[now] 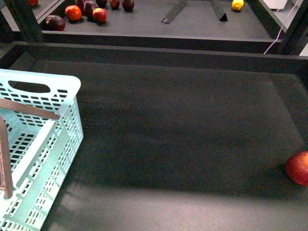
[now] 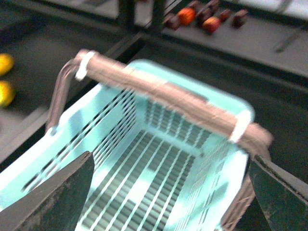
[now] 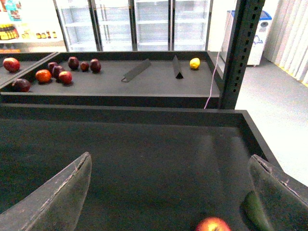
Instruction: Pick apple with right arm and hold basket with left
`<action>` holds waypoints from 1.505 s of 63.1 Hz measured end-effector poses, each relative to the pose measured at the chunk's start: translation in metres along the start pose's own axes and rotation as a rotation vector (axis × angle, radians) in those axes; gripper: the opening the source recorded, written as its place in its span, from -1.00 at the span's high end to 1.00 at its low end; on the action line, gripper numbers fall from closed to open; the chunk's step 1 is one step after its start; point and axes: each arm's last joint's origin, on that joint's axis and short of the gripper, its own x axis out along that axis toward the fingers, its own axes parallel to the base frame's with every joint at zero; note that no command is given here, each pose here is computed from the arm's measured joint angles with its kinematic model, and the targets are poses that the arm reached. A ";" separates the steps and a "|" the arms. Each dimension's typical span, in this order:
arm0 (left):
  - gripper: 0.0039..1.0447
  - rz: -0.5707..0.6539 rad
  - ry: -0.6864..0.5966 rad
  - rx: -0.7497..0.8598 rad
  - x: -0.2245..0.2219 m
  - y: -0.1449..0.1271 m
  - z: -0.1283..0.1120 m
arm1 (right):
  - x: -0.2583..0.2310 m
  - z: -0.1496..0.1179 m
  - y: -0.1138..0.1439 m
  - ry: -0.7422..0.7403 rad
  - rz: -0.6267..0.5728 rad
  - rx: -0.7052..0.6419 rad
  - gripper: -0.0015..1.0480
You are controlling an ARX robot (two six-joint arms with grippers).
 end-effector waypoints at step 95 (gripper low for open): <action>0.72 -0.055 0.319 -0.843 0.181 -0.052 0.033 | 0.000 0.000 0.000 0.000 0.000 0.000 -0.83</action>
